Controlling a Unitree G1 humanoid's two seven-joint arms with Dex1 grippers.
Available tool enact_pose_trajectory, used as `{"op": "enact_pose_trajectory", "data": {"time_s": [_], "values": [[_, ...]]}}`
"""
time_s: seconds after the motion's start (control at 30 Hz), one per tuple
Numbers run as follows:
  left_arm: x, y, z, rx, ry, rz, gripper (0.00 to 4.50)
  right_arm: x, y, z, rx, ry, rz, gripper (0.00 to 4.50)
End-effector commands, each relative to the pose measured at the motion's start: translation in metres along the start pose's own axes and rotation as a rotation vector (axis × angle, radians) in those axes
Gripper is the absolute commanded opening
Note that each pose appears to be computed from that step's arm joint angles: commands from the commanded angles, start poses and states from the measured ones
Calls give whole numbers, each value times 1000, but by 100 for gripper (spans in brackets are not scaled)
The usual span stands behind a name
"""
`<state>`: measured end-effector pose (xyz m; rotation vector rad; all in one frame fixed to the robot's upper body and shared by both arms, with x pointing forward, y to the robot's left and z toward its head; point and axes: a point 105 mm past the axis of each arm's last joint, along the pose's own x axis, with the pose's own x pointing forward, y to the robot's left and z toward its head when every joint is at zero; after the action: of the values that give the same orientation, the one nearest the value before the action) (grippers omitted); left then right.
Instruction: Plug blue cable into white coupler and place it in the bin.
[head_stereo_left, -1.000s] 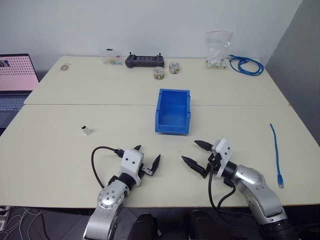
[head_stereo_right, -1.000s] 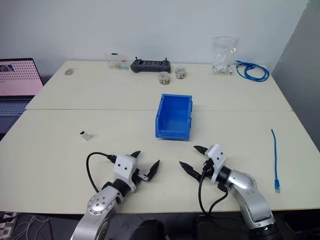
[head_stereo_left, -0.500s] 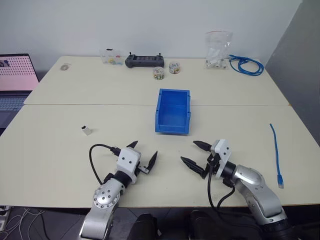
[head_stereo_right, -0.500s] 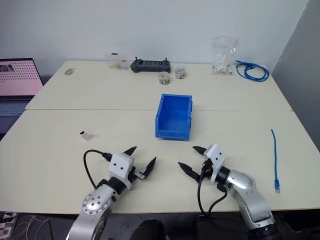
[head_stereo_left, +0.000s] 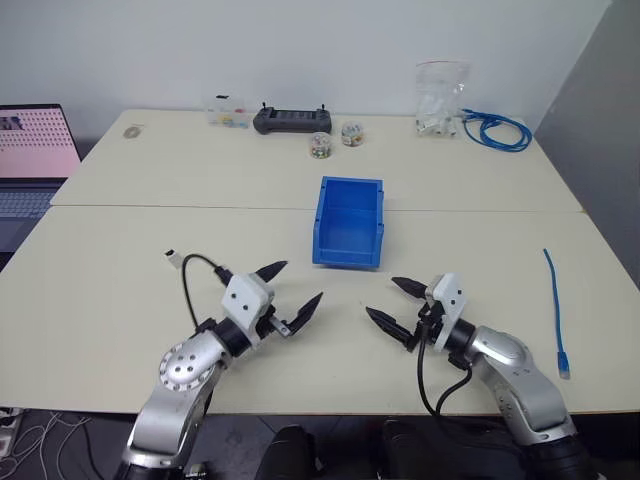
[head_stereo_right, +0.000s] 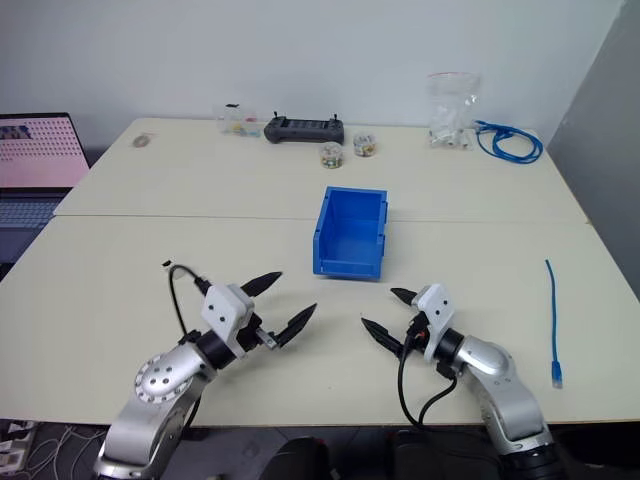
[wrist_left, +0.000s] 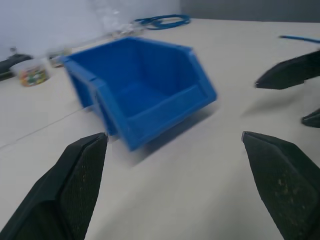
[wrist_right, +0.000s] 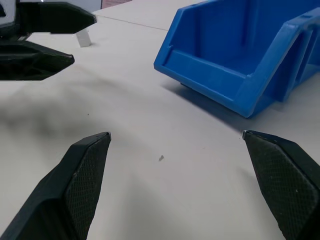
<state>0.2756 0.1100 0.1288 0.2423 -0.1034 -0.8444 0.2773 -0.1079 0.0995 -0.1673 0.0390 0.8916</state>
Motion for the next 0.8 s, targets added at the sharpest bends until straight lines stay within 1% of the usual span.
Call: {"op": "enact_pose_trajectory", "data": {"time_s": [0.03,0.13,0.2,0.33,0.37,0.43,0.57,0.67,0.8], "values": [[12,-19,22,-9,-43,-163,450,-31,-18,26,-127,19,8,448],[18,-28,23,12,-17,-247,450,-61,-42,35,-239,138,21,448],[21,-31,21,17,-4,-274,450,-82,-58,39,-298,241,43,448],[27,-36,19,23,6,-312,450,-125,-80,41,-430,493,145,448],[28,-37,17,35,10,-322,450,-136,-85,40,-461,568,175,448],[31,-40,15,57,18,-339,450,-160,-97,35,-548,763,253,448],[32,-44,14,57,14,-346,450,-187,-112,29,-664,968,366,448],[32,-46,13,50,16,-342,450,-197,-118,23,-732,1048,437,448],[30,-51,13,40,20,-334,450,-195,-122,8,-813,1066,522,448]]}}
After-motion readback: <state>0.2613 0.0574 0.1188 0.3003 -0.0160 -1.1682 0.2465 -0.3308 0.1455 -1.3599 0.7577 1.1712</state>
